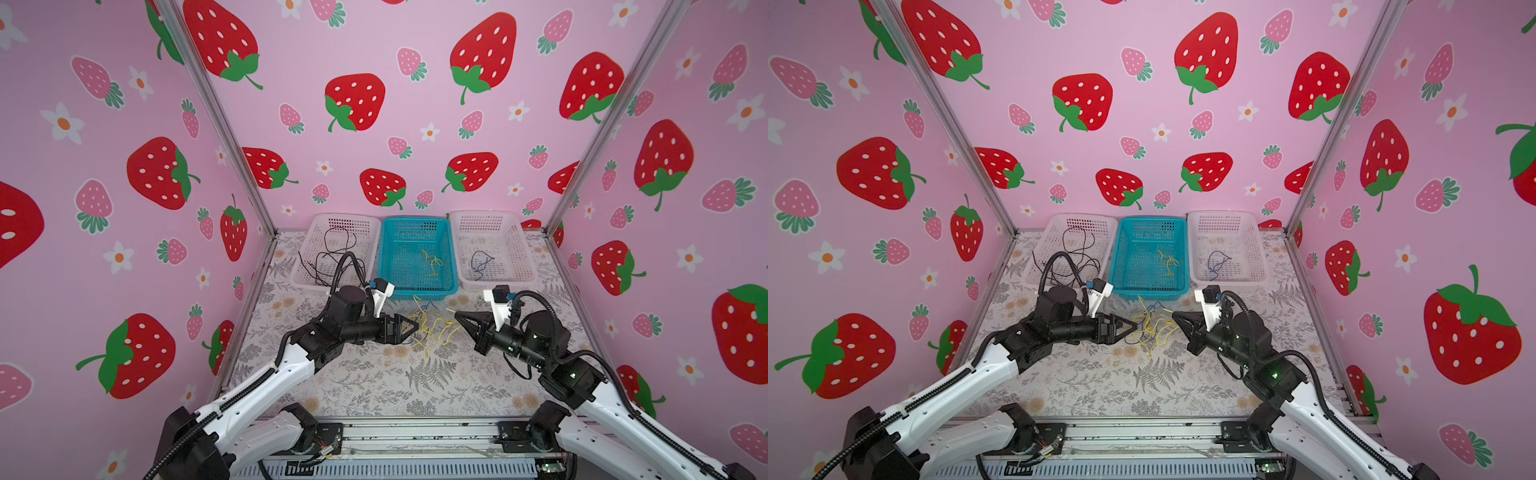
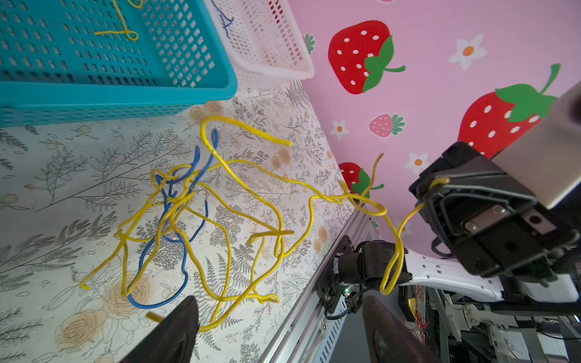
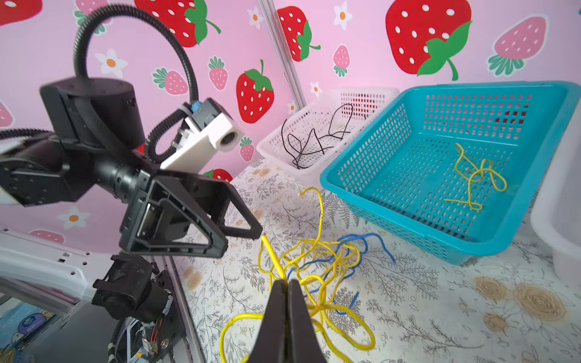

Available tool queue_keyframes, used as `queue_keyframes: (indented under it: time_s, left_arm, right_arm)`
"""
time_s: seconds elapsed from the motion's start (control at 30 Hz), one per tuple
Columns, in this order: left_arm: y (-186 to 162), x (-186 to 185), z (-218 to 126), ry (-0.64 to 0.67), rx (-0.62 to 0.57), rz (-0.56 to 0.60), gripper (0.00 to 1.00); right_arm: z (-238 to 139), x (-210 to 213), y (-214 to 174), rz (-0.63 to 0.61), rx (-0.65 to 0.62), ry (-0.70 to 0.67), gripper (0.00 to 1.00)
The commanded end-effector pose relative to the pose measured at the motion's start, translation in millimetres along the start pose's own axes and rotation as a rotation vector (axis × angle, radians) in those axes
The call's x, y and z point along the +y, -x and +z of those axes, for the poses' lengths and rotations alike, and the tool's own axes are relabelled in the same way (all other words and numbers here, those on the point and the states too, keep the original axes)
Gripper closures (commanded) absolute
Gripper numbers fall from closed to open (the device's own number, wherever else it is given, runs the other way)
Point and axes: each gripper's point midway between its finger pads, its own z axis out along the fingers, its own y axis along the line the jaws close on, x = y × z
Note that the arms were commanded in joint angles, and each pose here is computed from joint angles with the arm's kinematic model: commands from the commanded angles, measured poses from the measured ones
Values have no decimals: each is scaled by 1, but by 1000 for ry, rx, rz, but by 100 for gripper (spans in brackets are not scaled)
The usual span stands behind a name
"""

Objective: Untangle the cables
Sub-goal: 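Grasp the yellow-blue tangle with the left gripper beside the right gripper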

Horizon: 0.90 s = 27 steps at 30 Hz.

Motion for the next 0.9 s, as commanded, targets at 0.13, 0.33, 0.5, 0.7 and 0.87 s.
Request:
queue_keyframes:
  time_s: [0.13,0.33,0.5,0.7,0.87]
  left_arm:
    - [-10,-4,1,-64,-24,-35,17]
    - [-18,0,7,-11,6,8,19]
    - [-32,-8,11,38,93,117,20]
    - [-38,-2,6,101,124,171,20]
    - [-35,4,-4,181,126,219,20]
  right_arm:
    - [-12,21,36,-30,-113,64,100]
    - [-12,24,40,-25,-123,79,100]
    - [-11,23,41,-19,-111,68,100]
    - [-13,26,43,-21,-113,81,100]
    - [-12,29,41,-26,-100,101,100]
